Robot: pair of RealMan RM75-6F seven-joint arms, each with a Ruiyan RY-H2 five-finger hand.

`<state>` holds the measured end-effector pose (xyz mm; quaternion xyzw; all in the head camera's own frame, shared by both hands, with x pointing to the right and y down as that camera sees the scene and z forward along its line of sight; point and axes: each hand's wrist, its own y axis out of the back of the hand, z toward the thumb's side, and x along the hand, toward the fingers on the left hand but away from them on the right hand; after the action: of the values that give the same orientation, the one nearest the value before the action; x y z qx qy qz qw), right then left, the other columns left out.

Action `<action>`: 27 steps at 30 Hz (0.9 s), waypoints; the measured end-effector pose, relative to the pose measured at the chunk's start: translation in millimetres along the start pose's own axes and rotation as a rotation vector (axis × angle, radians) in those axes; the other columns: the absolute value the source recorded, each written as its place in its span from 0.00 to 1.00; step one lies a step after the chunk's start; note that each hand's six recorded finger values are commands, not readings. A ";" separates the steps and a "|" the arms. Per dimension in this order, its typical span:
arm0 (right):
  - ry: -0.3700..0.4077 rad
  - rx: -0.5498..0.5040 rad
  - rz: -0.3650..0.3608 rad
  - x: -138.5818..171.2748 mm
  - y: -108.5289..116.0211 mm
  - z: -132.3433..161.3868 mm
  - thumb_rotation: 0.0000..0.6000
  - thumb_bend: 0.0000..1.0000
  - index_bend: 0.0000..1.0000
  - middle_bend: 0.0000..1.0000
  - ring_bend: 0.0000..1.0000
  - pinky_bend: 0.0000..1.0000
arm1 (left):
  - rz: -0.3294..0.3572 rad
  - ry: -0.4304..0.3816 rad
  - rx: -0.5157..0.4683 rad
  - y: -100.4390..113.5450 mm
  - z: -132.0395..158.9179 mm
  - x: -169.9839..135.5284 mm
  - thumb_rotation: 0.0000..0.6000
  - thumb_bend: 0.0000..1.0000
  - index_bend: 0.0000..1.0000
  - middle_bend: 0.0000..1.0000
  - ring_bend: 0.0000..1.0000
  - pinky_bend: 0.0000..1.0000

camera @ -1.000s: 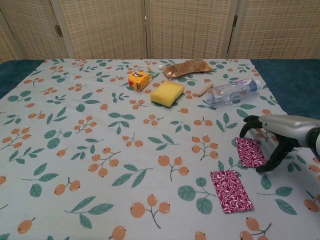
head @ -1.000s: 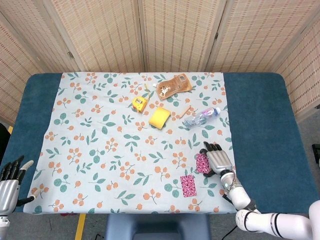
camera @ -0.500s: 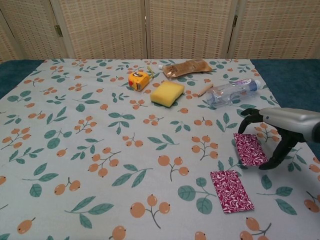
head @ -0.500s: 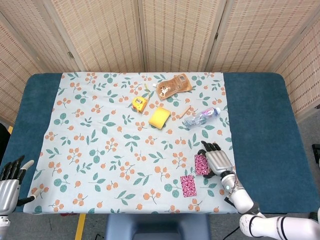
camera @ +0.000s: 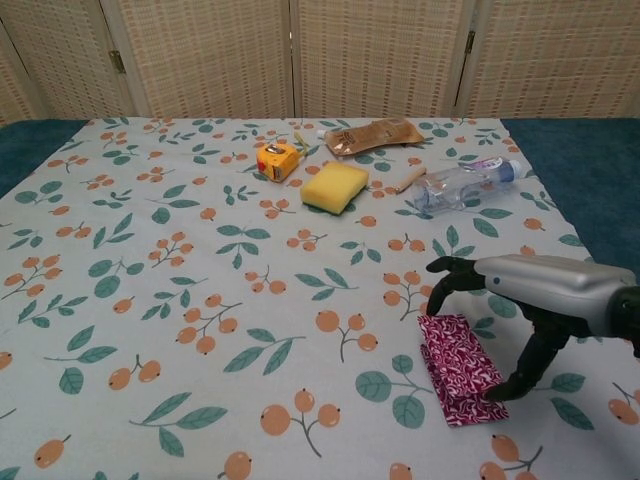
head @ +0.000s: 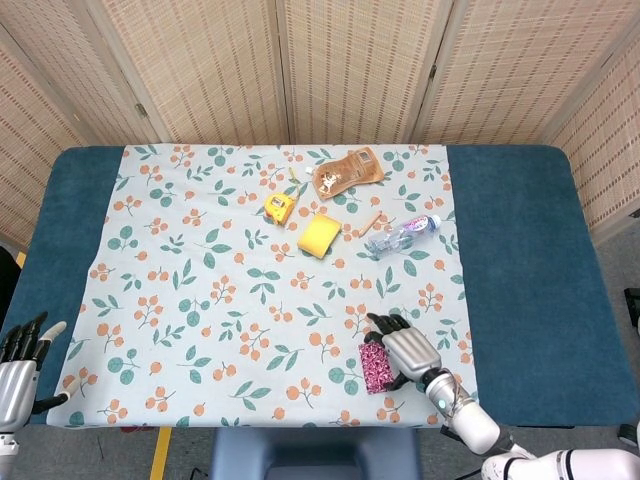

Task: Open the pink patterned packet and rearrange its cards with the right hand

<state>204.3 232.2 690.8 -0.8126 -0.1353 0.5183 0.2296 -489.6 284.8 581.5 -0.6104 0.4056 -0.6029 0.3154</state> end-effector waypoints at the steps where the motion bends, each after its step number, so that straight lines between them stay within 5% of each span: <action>1: 0.002 0.001 0.003 0.2 -1.4 1.4 1.00 0.15 0.26 0.00 0.00 0.00 | -0.001 0.000 -0.001 -0.5 -0.1 -0.2 1.00 0.26 0.17 0.00 0.04 0.00; 27: -0.024 0.013 0.015 2.1 -16.9 -0.1 1.00 0.15 0.24 0.00 0.00 0.00 | -0.009 0.001 -0.008 -4.9 -2.7 0.7 1.00 0.26 0.17 0.00 0.04 0.00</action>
<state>205.5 247.6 697.9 -0.8058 -0.1286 0.5305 0.2297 -491.8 286.8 586.4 -0.6132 0.4052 -0.6030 0.3102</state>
